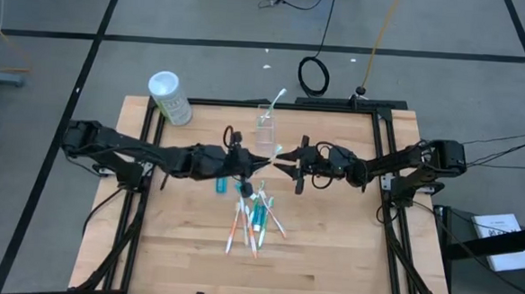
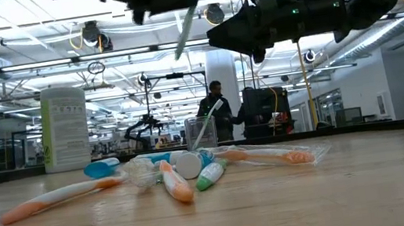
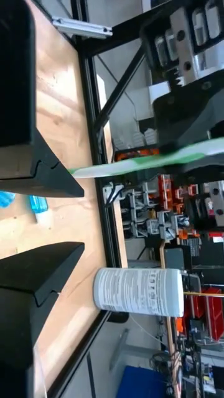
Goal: Pick & Place toothbrushing station
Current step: Put the green toothbrush into the transparent organizer
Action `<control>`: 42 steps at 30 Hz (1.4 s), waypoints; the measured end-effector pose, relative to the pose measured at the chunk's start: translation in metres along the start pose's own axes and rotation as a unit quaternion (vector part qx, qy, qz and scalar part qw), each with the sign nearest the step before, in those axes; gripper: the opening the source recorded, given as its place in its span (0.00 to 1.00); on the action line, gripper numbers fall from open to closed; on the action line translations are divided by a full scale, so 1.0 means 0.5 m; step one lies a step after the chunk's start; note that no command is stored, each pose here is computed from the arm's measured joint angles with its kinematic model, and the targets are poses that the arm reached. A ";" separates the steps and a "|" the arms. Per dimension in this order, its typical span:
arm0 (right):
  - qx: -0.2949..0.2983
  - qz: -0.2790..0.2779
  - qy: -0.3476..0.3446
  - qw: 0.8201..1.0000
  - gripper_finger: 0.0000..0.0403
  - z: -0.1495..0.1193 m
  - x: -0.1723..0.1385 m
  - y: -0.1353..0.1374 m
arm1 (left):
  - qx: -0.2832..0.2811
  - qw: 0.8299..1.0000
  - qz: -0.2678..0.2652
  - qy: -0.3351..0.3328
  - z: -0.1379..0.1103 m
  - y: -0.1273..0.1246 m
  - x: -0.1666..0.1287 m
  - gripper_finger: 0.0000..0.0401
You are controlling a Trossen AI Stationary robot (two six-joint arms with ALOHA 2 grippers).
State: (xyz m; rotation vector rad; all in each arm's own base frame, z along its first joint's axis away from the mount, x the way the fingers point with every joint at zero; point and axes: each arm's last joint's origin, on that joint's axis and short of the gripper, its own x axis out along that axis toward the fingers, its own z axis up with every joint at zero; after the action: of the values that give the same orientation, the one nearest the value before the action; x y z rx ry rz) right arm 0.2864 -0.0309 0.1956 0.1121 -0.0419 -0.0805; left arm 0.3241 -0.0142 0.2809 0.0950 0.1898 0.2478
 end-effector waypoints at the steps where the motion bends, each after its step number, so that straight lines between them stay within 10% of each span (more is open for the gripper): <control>1: 0.001 0.000 0.000 1.000 0.30 0.000 0.000 0.000 | -0.004 1.000 -0.012 -0.021 0.004 0.003 0.010 0.03; 17: -0.003 0.003 -0.008 1.000 0.44 0.002 0.000 0.014 | -0.021 0.994 -0.075 -0.078 -0.022 0.046 0.072 0.03; 29: -0.046 -0.008 -0.002 0.999 0.05 -0.001 0.000 0.013 | -0.025 0.992 -0.082 -0.092 -0.024 0.046 0.081 0.03; 42: -0.050 -0.016 0.029 0.998 0.05 -0.013 0.000 0.010 | -0.063 0.987 -0.074 -0.130 0.005 0.047 0.074 0.48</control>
State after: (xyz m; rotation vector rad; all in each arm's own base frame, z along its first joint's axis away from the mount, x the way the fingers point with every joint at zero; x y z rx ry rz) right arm 0.2872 -0.0250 0.1897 0.0142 0.0225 -0.1115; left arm 0.3542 0.0178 0.2795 -0.0133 -0.0798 0.0979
